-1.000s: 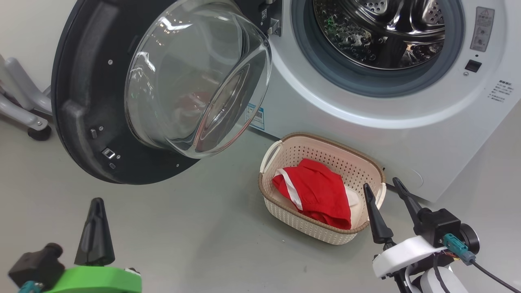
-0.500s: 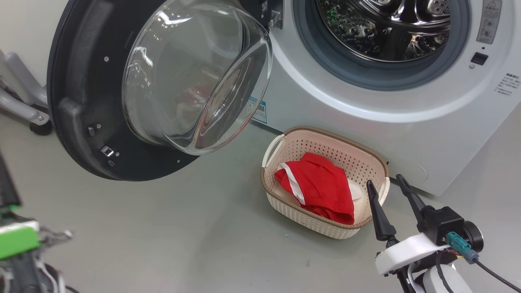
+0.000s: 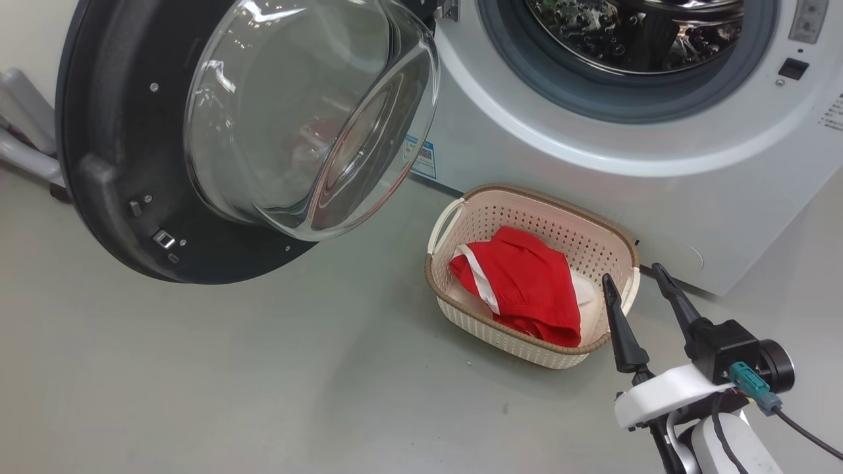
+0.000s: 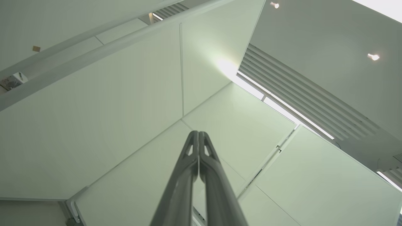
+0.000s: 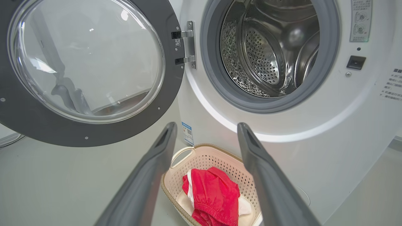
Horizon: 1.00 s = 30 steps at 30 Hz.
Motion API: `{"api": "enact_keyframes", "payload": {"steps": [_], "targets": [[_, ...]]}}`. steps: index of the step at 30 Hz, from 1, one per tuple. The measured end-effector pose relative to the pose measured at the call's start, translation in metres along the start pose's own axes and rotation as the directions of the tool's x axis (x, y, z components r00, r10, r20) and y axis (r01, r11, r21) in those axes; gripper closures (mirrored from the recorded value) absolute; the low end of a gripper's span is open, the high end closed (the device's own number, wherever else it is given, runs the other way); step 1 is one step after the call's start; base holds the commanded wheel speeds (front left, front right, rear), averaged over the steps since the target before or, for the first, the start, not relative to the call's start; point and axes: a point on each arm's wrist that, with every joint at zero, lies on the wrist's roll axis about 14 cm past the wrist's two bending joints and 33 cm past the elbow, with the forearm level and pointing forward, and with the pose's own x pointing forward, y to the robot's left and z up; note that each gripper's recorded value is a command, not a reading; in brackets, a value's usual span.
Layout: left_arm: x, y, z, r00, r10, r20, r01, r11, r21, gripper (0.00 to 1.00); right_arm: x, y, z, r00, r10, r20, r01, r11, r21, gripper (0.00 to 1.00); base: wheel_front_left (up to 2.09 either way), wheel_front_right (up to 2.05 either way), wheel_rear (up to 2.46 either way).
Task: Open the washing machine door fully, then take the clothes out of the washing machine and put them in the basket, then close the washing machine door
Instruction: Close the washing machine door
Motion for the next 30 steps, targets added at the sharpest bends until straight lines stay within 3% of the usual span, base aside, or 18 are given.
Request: {"api": "enact_keyframes", "payload": {"steps": [5, 12, 19, 26, 30], "targets": [[0.017, 0.039, 0.022, 0.990, 0.143, 0.003, -0.143, 0.989, 0.028, 1.00, 0.004, -0.002, 0.001, 1.000, 0.002, 0.008, -0.002, 1.000, 0.002, 0.00, 0.00, 0.00, 0.00], [0.026, 0.086, -0.010, 0.943, 0.304, -0.139, -0.307, 0.952, -0.002, 1.00, 0.005, -0.014, -0.004, 1.000, -0.019, -0.005, 0.019, 1.000, 0.003, 0.00, 0.00, 0.00, 0.00], [0.012, 0.136, -0.057, 0.831, 0.448, -0.330, -0.460, 0.887, 0.045, 1.00, 0.009, -0.026, -0.003, 1.000, -0.031, 0.000, 0.031, 1.000, -0.004, 0.00, 0.00, 0.00, 0.00], [0.000, 0.157, -0.094, 0.743, 0.490, -0.456, -0.516, 0.853, 0.077, 1.00, 0.006, -0.041, -0.006, 0.998, -0.069, -0.003, 0.069, 0.998, -0.002, 0.00, 0.00, 0.00, 0.00], [-0.005, 0.159, -0.115, 0.704, 0.474, -0.529, -0.517, 0.853, 0.077, 1.00, 0.004, -0.049, -0.008, 0.996, -0.088, -0.008, 0.088, 0.996, -0.006, 0.00, 0.00, 0.00, 0.00]]}}
